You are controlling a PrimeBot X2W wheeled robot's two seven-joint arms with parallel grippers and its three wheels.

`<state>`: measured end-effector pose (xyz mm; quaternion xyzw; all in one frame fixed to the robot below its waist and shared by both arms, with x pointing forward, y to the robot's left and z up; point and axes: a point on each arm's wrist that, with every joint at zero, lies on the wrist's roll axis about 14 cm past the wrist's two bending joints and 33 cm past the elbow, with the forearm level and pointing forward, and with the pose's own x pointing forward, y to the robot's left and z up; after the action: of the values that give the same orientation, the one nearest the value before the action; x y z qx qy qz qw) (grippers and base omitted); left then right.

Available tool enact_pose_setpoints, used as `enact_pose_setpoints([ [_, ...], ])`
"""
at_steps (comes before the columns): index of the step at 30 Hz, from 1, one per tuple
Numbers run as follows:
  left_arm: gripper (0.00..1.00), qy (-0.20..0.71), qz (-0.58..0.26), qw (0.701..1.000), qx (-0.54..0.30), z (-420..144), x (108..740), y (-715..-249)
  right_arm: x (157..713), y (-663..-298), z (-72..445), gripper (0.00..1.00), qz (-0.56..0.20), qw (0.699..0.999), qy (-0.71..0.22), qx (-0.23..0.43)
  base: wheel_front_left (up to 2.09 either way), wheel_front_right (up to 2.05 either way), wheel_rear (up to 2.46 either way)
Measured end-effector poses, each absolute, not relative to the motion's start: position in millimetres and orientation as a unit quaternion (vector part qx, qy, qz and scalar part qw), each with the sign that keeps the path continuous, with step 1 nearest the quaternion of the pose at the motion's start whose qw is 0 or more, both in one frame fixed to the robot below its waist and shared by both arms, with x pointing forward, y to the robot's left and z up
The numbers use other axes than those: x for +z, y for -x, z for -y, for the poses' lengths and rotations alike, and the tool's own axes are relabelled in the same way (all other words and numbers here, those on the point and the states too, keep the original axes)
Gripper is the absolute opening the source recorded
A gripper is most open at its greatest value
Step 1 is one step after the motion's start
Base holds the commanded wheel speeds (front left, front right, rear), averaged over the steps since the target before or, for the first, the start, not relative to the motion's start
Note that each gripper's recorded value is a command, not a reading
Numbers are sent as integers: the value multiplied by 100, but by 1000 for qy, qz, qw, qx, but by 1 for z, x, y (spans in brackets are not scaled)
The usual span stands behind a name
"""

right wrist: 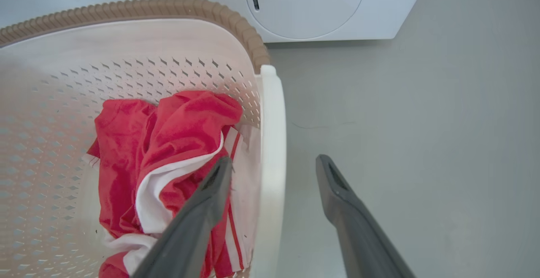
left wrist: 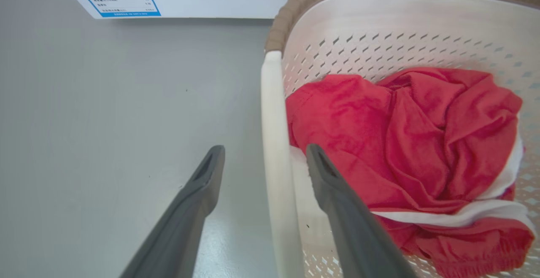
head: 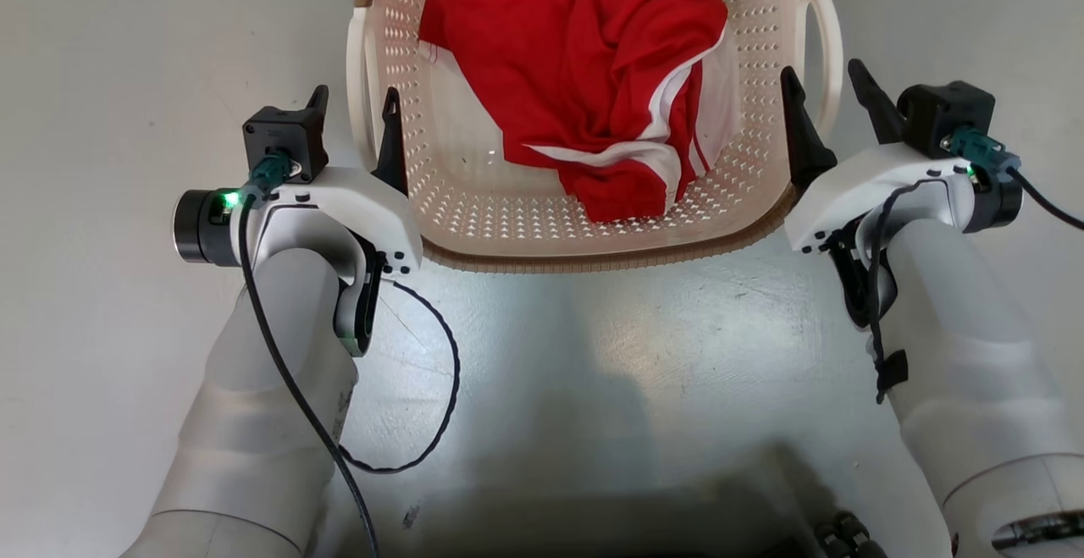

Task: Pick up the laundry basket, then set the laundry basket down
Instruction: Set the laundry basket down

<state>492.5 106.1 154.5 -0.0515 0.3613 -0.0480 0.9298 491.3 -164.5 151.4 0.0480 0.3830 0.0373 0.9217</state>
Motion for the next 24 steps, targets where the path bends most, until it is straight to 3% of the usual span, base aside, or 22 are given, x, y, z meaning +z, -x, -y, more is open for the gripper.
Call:
enact_pose_setpoints([
  [11, 100, 60, -319, 945, -41, -109, 210, -495, 226, -501, 168, 100, -297, 952, -66, 29, 0, 0, 0],
  [24, 100, 87, -214, 972, -47, -109, 313, -491, 329, -493, 175, 100, -190, 980, -52, 30, 0, 0, 0],
])
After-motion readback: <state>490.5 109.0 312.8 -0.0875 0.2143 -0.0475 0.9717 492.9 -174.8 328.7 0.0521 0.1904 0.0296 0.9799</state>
